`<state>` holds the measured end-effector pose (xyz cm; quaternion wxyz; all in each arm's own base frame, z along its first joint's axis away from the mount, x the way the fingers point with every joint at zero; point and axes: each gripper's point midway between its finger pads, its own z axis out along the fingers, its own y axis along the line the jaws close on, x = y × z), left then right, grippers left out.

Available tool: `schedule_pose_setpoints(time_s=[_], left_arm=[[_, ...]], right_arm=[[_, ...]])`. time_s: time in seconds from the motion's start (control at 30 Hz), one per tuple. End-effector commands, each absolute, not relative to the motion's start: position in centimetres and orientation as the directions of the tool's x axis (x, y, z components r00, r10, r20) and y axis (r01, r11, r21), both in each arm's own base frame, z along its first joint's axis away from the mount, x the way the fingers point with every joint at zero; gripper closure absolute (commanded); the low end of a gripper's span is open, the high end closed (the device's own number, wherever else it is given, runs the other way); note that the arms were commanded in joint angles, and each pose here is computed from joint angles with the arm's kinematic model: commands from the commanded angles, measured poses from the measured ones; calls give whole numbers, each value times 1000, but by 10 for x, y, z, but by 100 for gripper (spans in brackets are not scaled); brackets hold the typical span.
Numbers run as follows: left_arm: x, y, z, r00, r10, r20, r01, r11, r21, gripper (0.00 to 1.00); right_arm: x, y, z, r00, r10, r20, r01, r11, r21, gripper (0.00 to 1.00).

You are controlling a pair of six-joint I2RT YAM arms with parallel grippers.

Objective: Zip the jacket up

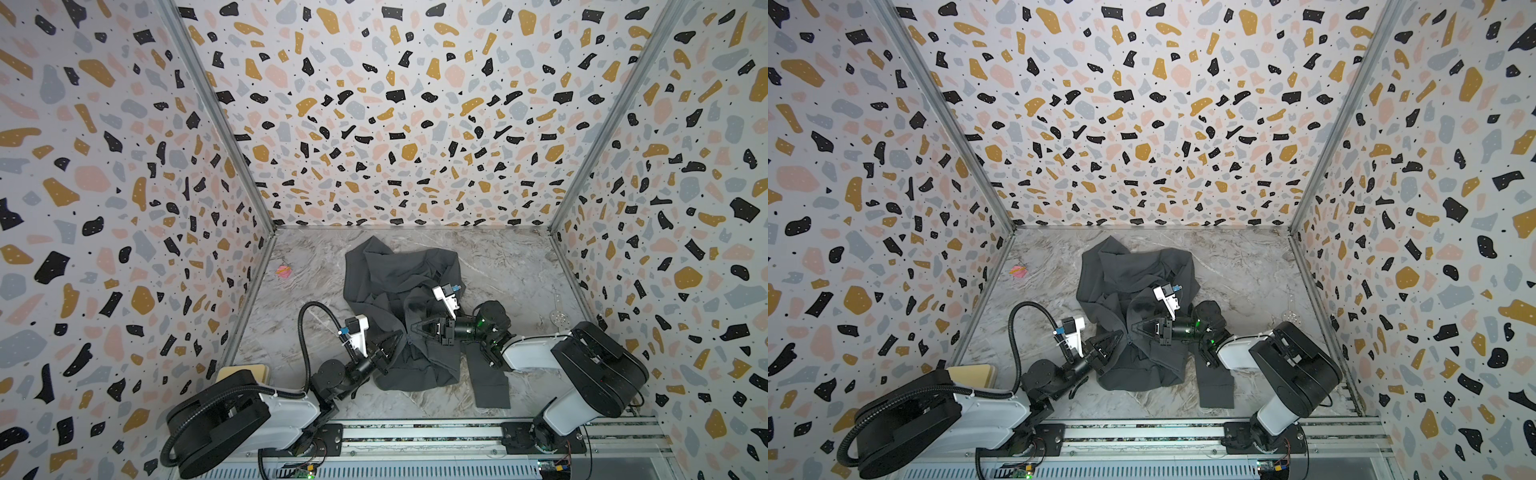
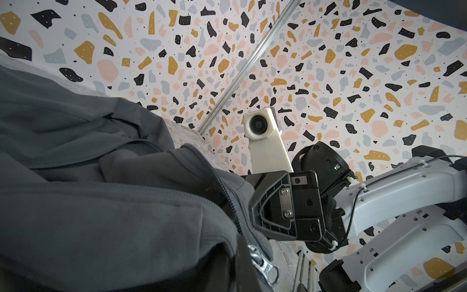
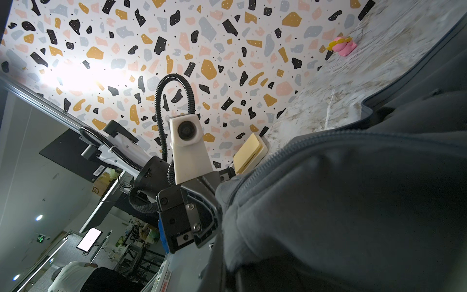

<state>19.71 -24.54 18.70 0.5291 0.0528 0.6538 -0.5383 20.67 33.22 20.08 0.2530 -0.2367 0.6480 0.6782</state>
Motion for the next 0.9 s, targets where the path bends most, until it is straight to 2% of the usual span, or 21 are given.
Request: schedule_pose_setpoints(time_s=[0.0, 0.37, 0.57, 0.87], left_arm=[[188, -250, 205, -428, -523, -737, 690, 338, -640, 100], [186, -249, 205, -451, -540, -710, 683, 303, -665, 100], [187, -250, 202, -459, -534, -710, 674, 311, -670, 100], [188, -251, 198, -465, -529, -710, 668, 317, -673, 100]], right_arm=[[219, 336, 226, -705, 107, -701, -707, -36, 706, 100], [217, 336, 217, -704, 65, -707, -708, -1, 706, 100], [214, 334, 211, -729, 43, -683, -683, 16, 730, 82], [206, 334, 204, -763, 1, -646, -646, 26, 763, 75]])
